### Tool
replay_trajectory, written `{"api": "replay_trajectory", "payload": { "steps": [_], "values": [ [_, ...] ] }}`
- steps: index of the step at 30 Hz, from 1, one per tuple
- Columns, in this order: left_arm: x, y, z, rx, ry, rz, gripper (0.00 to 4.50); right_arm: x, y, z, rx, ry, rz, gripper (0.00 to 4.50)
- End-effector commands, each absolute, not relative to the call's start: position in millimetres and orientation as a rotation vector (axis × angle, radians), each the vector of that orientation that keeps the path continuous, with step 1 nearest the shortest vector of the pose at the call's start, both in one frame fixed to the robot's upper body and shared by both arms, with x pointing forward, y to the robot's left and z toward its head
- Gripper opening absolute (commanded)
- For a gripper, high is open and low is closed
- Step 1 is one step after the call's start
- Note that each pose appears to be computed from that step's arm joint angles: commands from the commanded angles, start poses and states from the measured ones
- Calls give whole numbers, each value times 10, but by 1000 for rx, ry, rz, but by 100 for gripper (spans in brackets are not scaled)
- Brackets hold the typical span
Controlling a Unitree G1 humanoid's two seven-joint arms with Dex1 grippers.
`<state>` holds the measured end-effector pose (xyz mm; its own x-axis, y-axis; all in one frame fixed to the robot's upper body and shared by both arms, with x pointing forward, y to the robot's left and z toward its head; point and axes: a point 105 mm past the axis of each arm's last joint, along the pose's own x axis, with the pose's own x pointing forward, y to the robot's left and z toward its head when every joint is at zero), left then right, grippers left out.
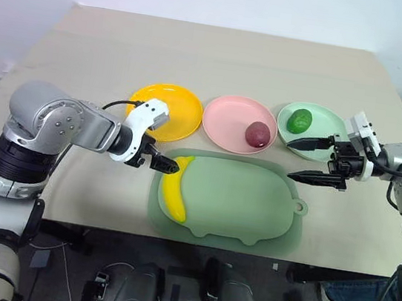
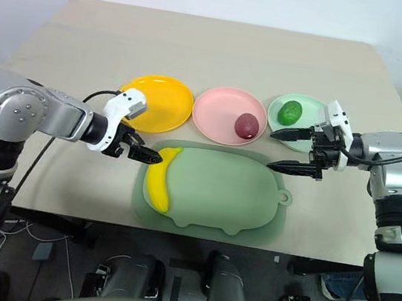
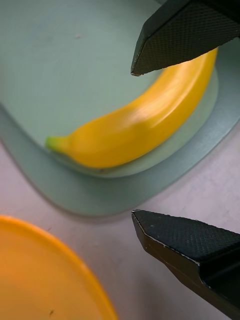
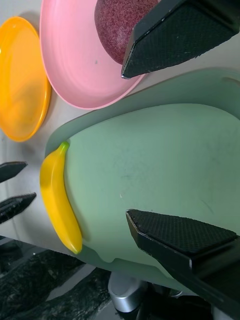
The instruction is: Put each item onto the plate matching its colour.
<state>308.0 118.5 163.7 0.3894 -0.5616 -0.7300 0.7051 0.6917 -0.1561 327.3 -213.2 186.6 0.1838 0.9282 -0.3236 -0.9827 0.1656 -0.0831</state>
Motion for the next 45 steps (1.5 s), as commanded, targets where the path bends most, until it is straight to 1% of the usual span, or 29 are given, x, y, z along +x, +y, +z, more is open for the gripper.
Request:
{"api": "replay_trajectory", "payload": {
  "steps": [1,10,11,14,19,20,21,22,24,25,31,34,35,37,41,44,45],
  "values": [
    [3074,1130,1720,219,833,-826,450,3295,-2132,2011,-332,155,1367,442],
    [3152,961,1711,277,854,-823,450,3293,-2133,1973,-332,158,1364,442],
    [3141,939,1703,298,857,-828,432,3295,-2131,1972,-332,157,1364,447],
    [3104,920,1682,326,870,-845,360,3297,-2121,1956,-336,158,1366,450],
    [3087,966,1713,363,890,-848,180,3293,-2108,1944,-335,151,1369,450],
    [3091,981,1714,370,894,-841,157,3292,-2103,1948,-336,149,1370,450],
    [3092,988,1711,373,898,-840,116,3293,-2098,1951,-337,148,1371,450],
    [3090,984,1712,373,900,-844,91,3295,-2096,1952,-338,147,1371,450],
    [3090,979,1722,380,898,-848,20,3297,-2099,1947,-339,150,1368,450],
    [3097,978,1732,382,893,-845,6,3300,-2104,1942,-340,153,1366,450],
    [3118,977,1787,386,868,-840,6,3307,-2108,1945,-342,155,1361,450],
    [3100,1010,1793,323,895,-863,6,3311,-2110,1920,-345,163,1359,450],
    [3144,1062,1806,376,874,-816,6,3306,-2110,1907,-348,171,1361,450],
    [3178,1094,1843,390,851,-786,6,3306,-2104,1892,-350,176,1364,450],
    [3197,1089,1889,349,842,-797,6,3316,-2094,1883,-353,177,1365,450],
    [3162,1077,1866,318,862,-827,58,3324,-2092,1898,-354,175,1364,450],
    [3151,1055,1876,329,854,-837,84,3325,-2094,1902,-353,175,1363,450]
  ]
}}
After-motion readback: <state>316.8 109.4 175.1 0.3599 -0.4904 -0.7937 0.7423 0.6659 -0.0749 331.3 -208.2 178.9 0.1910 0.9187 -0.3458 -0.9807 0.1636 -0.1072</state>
